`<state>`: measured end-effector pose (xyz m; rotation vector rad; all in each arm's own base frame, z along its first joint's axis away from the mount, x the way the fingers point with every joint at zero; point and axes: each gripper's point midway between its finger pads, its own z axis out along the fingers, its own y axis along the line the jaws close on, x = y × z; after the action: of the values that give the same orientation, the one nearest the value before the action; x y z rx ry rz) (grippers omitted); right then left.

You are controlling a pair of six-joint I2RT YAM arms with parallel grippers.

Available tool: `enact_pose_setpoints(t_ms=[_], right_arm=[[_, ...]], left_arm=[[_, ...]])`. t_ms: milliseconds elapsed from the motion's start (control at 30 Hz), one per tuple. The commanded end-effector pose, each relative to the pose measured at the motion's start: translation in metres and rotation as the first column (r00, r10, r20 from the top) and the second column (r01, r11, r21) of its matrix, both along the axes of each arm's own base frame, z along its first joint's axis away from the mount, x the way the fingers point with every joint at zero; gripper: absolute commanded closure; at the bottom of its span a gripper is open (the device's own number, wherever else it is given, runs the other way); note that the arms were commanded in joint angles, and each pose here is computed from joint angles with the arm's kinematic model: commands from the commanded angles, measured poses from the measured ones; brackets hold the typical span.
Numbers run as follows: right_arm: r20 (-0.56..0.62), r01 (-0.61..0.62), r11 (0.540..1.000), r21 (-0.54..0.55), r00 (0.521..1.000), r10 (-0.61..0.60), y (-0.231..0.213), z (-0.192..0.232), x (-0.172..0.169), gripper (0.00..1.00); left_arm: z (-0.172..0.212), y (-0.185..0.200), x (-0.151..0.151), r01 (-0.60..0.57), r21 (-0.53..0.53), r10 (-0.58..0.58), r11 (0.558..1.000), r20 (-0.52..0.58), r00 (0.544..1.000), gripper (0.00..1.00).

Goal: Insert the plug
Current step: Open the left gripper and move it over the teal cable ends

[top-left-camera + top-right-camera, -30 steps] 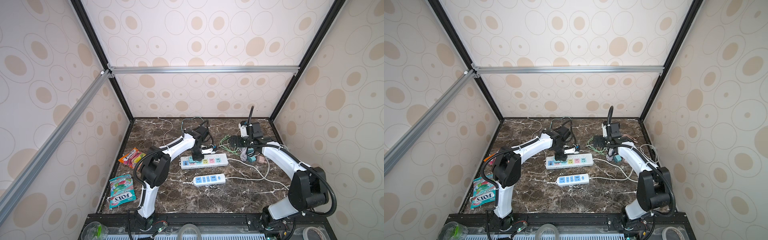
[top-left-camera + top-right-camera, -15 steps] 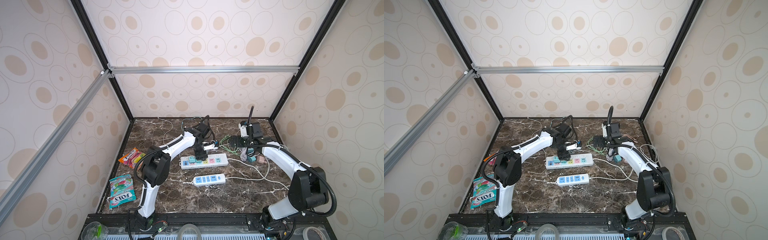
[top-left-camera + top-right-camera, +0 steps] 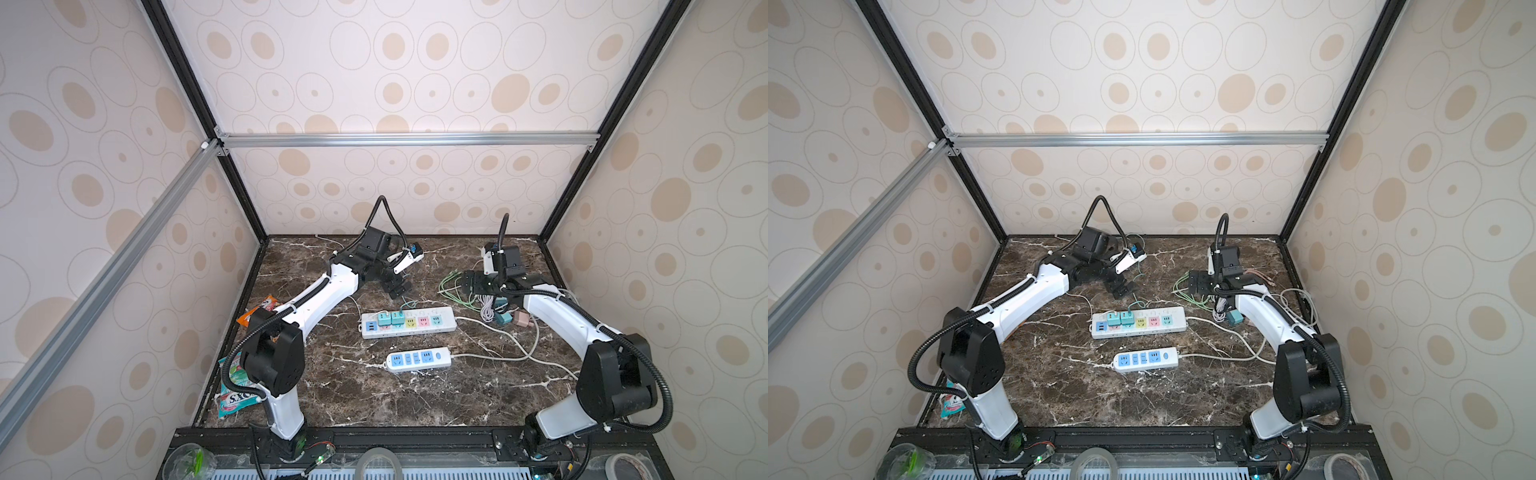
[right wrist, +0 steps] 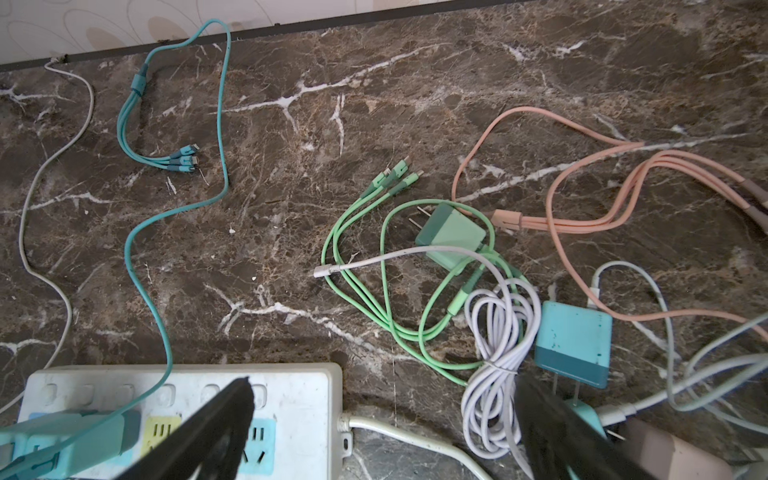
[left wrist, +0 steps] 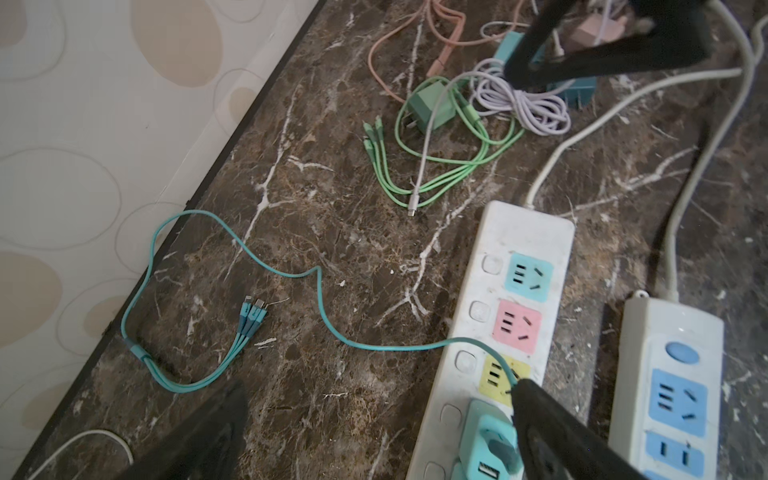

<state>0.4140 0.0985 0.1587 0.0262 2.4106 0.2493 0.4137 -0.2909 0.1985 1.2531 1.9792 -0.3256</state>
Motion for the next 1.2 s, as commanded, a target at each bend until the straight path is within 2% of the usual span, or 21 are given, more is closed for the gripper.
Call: enact_pose_setpoints(t_ms=[0, 100, 200, 367, 433, 533, 767, 800, 867, 1033, 1067, 1167], right_arm=[[0.014, 0.034, 0.999, 0.025, 0.999, -0.035, -0.003, 0.013, -0.002, 0.01], [0.008, 0.021, 0.999, 0.04, 1.0, -0.022, 0.001, 0.013, -0.004, 0.01], [0.007, 0.033, 0.999, 0.029, 0.999, -0.033, -0.003, 0.012, -0.006, 0.01], [0.01, 0.051, 0.999, 0.011, 0.999, -0.051, -0.008, 0.011, -0.01, 0.02], [0.011, 0.058, 0.998, 0.003, 0.998, -0.058, -0.01, 0.01, -0.012, 0.01], [0.014, 0.066, 0.998, -0.01, 0.998, -0.065, -0.014, 0.009, -0.014, 0.01], [0.018, 0.07, 0.997, -0.015, 0.997, -0.069, -0.016, 0.01, -0.016, 0.01], [0.019, 0.072, 0.997, -0.016, 0.997, -0.072, -0.016, 0.01, -0.016, 0.01], [0.021, 0.075, 0.997, -0.015, 0.997, -0.075, -0.017, 0.011, -0.016, 0.01], [0.03, 0.083, 0.996, -0.025, 0.996, -0.082, -0.019, 0.013, -0.017, 0.02], [0.029, 0.084, 0.996, -0.026, 0.996, -0.083, -0.019, 0.012, -0.017, 0.01], [0.033, 0.085, 0.996, -0.03, 0.996, -0.084, -0.02, 0.013, -0.018, 0.01]], left_arm=[[-0.002, -0.008, 0.027, -0.148, -0.093, 0.143, 0.985, -0.05, 0.988, 0.02], [-0.025, -0.004, 0.049, -0.299, -0.08, 0.29, 0.951, -0.108, 0.951, 0.03], [-0.051, 0.012, 0.079, -0.481, -0.013, 0.476, 0.877, -0.12, 0.871, 0.05], [-0.091, 0.026, 0.104, -0.611, 0.098, 0.619, 0.785, -0.118, 0.777, 0.12], [-0.106, 0.03, 0.107, -0.639, 0.118, 0.65, 0.76, -0.12, 0.751, 0.12], [-0.132, 0.03, 0.103, -0.649, 0.154, 0.667, 0.745, -0.159, 0.728, 0.13], [-0.176, 0.03, 0.098, -0.65, 0.206, 0.681, 0.732, -0.21, 0.701, 0.25], [-0.18, 0.03, 0.098, -0.65, 0.211, 0.683, 0.73, -0.209, 0.7, 0.29], [-0.183, 0.031, 0.101, -0.651, 0.211, 0.685, 0.729, -0.209, 0.698, 0.43], [-0.163, 0.034, 0.112, -0.664, 0.166, 0.685, 0.729, -0.175, 0.708, 0.95], [-0.156, 0.037, 0.116, -0.672, 0.151, 0.689, 0.725, -0.161, 0.707, 1.0], [-0.124, 0.049, 0.126, -0.704, 0.079, 0.708, 0.706, -0.112, 0.698, 1.0]])
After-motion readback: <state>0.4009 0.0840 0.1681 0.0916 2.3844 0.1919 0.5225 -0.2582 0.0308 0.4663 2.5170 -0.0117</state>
